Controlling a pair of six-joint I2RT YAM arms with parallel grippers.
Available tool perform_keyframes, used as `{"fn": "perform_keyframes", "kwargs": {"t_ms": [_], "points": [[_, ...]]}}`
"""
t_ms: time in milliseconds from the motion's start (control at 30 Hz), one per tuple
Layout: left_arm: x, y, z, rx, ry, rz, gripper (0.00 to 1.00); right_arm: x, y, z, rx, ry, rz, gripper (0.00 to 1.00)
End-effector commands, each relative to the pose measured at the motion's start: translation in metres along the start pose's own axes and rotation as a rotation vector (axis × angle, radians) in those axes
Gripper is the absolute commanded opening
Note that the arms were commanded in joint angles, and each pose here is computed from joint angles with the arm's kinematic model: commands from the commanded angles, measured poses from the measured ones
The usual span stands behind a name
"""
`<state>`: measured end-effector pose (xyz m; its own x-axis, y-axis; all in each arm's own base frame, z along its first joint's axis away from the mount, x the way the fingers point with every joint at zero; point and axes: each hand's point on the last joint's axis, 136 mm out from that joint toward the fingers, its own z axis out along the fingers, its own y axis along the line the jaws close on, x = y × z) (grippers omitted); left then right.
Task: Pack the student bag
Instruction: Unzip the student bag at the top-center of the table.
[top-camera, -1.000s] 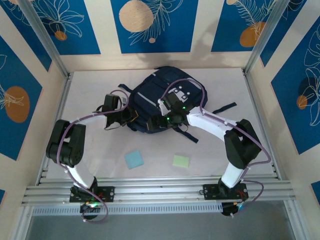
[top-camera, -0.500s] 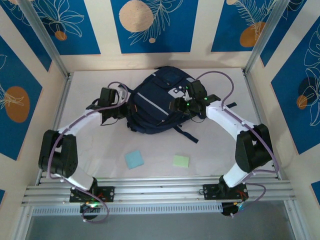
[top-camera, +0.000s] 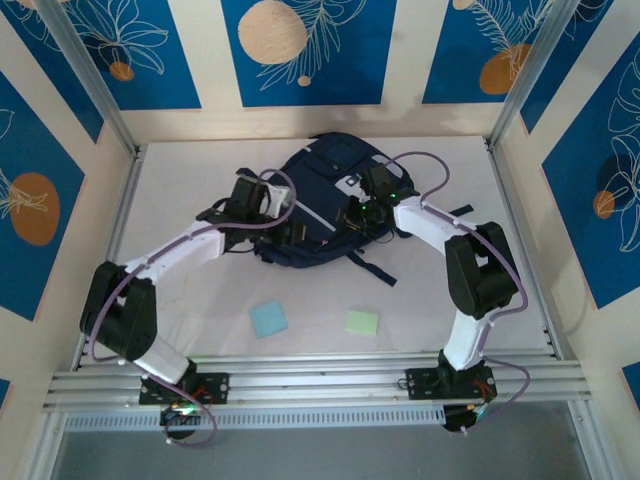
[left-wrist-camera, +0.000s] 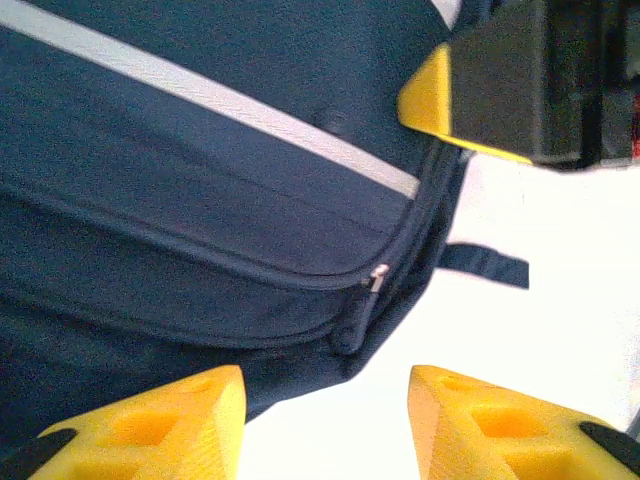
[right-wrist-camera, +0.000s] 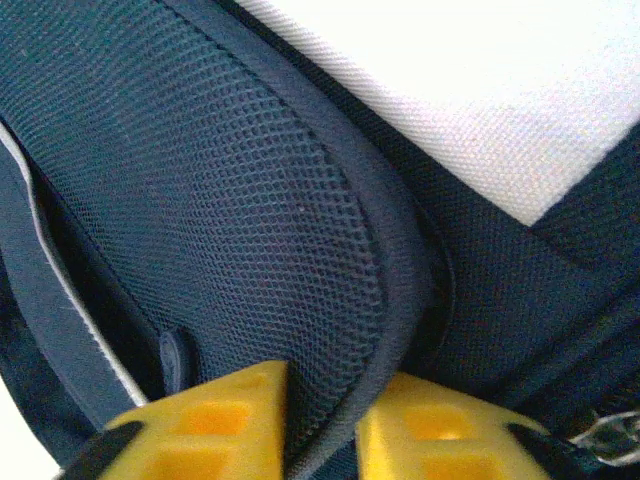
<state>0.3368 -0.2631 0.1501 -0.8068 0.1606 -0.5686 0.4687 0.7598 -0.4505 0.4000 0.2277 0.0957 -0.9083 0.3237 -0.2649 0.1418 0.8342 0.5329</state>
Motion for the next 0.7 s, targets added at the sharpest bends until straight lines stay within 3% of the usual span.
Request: {"fn": "perform_keyframes", "kwargs": {"t_ms": [0,100,400,667], "points": [[-0.001,-0.01,0.015,-0.007,0.027,0.098,0.47,-0.004,0.031,-0.002,-0.093,0.0,-0.012,0.12],[0.005,-0.011,0.03,-0.029,0.07,0.132,0.47,-0.004,0.034,-0.005,-0.105,-0.004,-0.008,0.0],[0.026,-0.017,0.059,-0.144,0.18,0.261,0.48,-0.009,0.042,-0.012,-0.15,-0.018,0.018,0.0],[0.027,0.005,0.076,-0.269,0.192,0.252,0.46,-0.009,0.047,-0.02,-0.168,-0.029,0.017,0.0]]}}
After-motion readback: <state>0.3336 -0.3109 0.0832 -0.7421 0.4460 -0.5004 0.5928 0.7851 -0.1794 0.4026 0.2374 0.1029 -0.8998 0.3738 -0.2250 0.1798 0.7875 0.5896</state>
